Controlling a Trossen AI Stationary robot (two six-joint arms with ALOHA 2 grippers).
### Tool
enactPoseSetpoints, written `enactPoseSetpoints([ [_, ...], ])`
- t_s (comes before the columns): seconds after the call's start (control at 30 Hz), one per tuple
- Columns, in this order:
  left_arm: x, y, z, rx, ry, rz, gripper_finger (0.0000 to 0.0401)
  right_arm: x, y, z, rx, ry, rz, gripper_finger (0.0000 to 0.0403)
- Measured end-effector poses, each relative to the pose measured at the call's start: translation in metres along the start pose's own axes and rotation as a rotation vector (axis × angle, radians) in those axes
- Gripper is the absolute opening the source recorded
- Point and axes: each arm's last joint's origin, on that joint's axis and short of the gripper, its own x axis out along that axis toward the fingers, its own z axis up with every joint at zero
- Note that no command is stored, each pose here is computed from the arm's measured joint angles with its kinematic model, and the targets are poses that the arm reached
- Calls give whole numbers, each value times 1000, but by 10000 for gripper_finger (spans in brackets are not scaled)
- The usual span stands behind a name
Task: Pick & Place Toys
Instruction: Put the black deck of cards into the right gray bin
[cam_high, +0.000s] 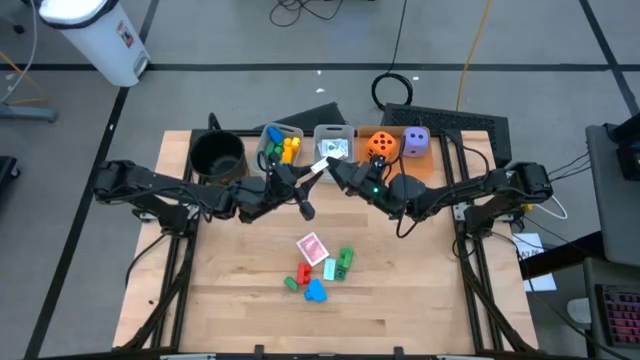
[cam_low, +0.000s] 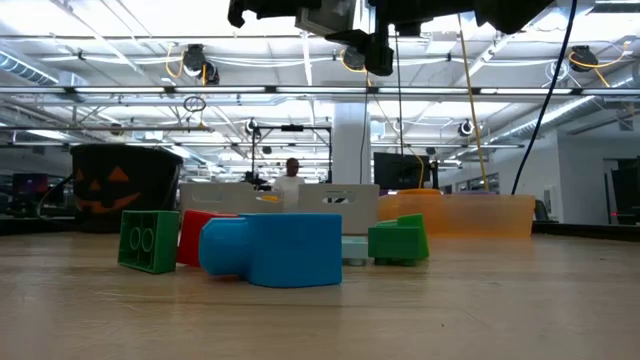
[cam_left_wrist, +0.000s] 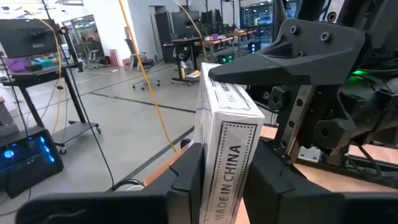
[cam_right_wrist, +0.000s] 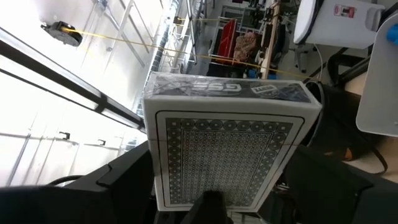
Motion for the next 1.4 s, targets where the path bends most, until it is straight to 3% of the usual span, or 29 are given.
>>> enactPoseSetpoints([
  [0.67, -2, 0, 4, -5, -20, -9, 76, -1, 4, 1, -132, 18, 27, 329],
  [1.13, -17, 17, 26, 9, -74, 60, 79, 10, 6, 19, -180, 85, 120, 329],
  [1.4, -37, 34, 48, -56, -127, 62, 76, 14, 5, 24, -326, 222, 200, 329],
])
